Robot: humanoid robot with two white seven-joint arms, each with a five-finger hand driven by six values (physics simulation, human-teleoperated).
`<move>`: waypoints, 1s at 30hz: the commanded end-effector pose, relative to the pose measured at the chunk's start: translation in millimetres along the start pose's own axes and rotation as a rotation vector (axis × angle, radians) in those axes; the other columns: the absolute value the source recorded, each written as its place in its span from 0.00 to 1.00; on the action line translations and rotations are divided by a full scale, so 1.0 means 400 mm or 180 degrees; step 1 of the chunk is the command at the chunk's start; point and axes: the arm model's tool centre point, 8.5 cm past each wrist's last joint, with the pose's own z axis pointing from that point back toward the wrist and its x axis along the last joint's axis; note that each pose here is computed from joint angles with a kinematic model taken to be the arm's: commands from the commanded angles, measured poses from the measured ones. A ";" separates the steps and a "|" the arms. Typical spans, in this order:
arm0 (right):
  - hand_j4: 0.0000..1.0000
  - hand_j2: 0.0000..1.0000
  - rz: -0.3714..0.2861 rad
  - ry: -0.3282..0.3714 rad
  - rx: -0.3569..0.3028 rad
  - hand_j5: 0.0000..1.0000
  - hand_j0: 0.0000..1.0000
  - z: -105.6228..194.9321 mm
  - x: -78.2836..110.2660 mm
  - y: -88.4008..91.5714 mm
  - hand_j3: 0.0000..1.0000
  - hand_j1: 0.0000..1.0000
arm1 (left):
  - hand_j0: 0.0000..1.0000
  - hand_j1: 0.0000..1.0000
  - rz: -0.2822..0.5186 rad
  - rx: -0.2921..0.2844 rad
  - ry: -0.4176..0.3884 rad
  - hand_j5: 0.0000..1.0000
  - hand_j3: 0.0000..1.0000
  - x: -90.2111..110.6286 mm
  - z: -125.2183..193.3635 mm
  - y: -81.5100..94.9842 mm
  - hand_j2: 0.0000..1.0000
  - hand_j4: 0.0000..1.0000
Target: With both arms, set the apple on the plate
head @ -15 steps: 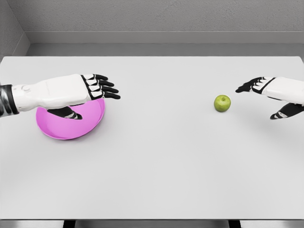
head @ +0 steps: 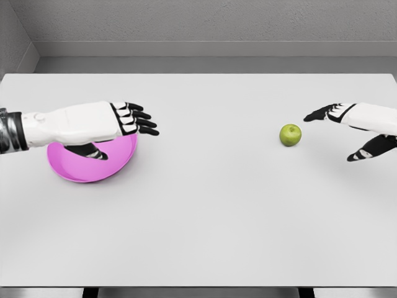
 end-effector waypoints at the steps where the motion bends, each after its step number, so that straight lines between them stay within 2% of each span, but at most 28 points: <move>1: 1.00 1.00 -0.0368 -0.0282 -0.0100 1.00 1.00 -0.039 0.016 0.025 1.00 1.00 | 1.00 1.00 0.0010 -0.0002 -0.0026 1.00 1.00 0.003 -0.007 0.003 1.00 1.00; 6: 1.00 1.00 -0.0394 -0.0509 -0.0224 1.00 1.00 -0.110 0.039 0.019 1.00 1.00 | 1.00 1.00 0.0015 -0.0027 -0.0050 1.00 1.00 0.005 -0.013 0.000 1.00 1.00; 8: 1.00 1.00 -0.0352 -0.0489 -0.0240 1.00 1.00 -0.110 0.036 0.005 1.00 1.00 | 1.00 1.00 0.0027 -0.0040 -0.0039 1.00 1.00 0.002 -0.012 -0.004 1.00 1.00; 9: 1.00 1.00 -0.0325 -0.0463 -0.0222 1.00 1.00 -0.110 0.033 0.006 1.00 1.00 | 1.00 1.00 0.0030 -0.0055 -0.0039 1.00 1.00 0.002 -0.012 -0.007 1.00 1.00; 10: 1.00 1.00 -0.0175 -0.0376 -0.0138 1.00 1.00 -0.112 0.029 0.006 1.00 1.00 | 1.00 1.00 0.0040 -0.0089 -0.0063 1.00 1.00 0.005 -0.018 -0.014 1.00 1.00; 11: 1.00 1.00 -0.0115 -0.0307 -0.0088 1.00 1.00 -0.116 0.022 0.010 1.00 1.00 | 1.00 1.00 0.0037 -0.0105 -0.0073 1.00 1.00 0.006 -0.021 -0.014 1.00 1.00; 13: 1.00 1.00 -0.0132 -0.0174 -0.0046 1.00 1.00 -0.123 0.006 0.018 1.00 1.00 | 1.00 1.00 0.0026 -0.0135 -0.0065 1.00 1.00 0.004 -0.022 -0.020 1.00 1.00; 15: 1.00 1.00 0.0003 0.0017 0.0045 1.00 1.00 -0.125 -0.007 0.012 1.00 1.00 | 1.00 1.00 0.0018 -0.0170 -0.0063 1.00 1.00 0.005 -0.025 -0.027 1.00 1.00; 18: 1.00 1.00 -0.0117 0.0080 -0.0017 1.00 1.00 -0.142 -0.038 0.018 1.00 1.00 | 1.00 1.00 0.0026 -0.0188 -0.0080 1.00 1.00 0.007 -0.029 -0.032 1.00 1.00; 21: 1.00 1.00 -0.0107 0.0122 0.0024 1.00 1.00 -0.153 -0.047 0.031 1.00 1.00 | 1.00 1.00 0.0029 -0.0206 -0.0090 1.00 1.00 0.009 -0.032 -0.036 1.00 1.00; 23: 1.00 1.00 -0.0173 0.0126 -0.0046 1.00 1.00 -0.174 -0.063 0.027 1.00 1.00 | 1.00 1.00 0.0034 -0.0212 -0.0095 1.00 1.00 0.010 -0.033 -0.039 1.00 1.00; 26: 1.00 1.00 -0.0304 0.0164 -0.0081 1.00 1.00 -0.193 -0.089 0.043 1.00 1.00 | 1.00 1.00 0.0030 -0.0215 -0.0094 1.00 1.00 0.010 -0.033 -0.039 1.00 1.00; 30: 1.00 1.00 -0.0335 0.0169 -0.0089 1.00 1.00 -0.201 -0.096 0.047 1.00 1.00 | 1.00 1.00 0.0045 -0.0236 -0.0109 1.00 1.00 0.013 -0.036 -0.045 1.00 1.00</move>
